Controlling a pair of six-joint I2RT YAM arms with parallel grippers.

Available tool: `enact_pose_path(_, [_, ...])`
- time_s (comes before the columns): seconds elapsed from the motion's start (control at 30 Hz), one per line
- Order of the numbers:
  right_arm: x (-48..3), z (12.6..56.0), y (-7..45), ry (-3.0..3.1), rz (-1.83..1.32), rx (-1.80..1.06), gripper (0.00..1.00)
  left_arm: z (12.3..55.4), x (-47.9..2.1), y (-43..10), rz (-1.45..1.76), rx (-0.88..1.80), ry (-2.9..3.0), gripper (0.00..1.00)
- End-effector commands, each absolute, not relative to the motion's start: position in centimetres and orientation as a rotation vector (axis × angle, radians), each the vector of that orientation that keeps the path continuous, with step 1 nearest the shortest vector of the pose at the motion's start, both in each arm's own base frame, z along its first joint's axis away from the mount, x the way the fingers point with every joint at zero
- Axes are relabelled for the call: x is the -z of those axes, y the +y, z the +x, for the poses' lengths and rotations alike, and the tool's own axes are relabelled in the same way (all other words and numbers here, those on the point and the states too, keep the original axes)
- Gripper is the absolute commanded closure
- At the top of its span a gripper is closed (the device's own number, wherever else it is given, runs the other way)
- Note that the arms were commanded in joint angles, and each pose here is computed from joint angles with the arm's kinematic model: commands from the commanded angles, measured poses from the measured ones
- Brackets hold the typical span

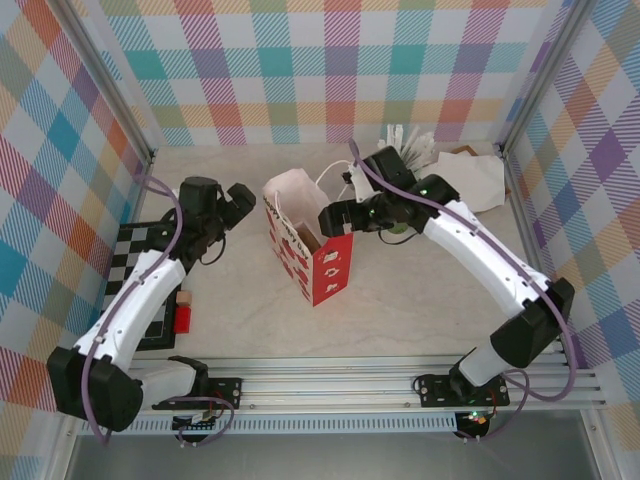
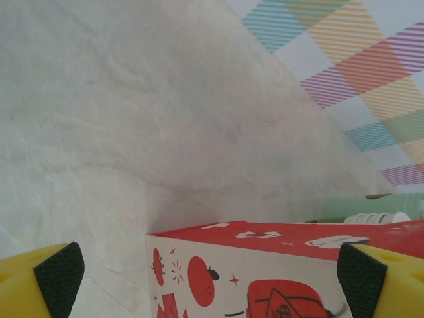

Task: Pack the takeout coffee

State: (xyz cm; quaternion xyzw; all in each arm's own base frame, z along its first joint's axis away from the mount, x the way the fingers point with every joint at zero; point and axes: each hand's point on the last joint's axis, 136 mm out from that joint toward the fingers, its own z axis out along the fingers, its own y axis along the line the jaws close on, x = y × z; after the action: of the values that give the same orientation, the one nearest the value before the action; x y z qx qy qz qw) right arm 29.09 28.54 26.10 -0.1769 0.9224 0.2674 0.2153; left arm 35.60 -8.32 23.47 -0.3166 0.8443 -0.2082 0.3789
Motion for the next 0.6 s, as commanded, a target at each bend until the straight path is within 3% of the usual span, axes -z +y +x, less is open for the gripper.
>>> enact_pose_path(0.0, [-26.8, 28.4, 30.9, 2.543, -0.495, -0.950, 0.00, 35.1, -20.8, -8.0, -1.050, 0.585, 2.133, 0.00])
enact_pose_path(0.23, [-26.0, 26.7, 31.1, 2.586, -0.512, -1.026, 0.00, 36.6, -17.7, -12.4, -0.963, 0.694, 2.314, 0.00])
enact_pose_path(0.57, [-26.1, 25.5, 30.6, 2.603, -0.542, -1.031, 0.00, 39.1, -17.4, -13.7, -0.882, 0.671, 2.366, 0.00])
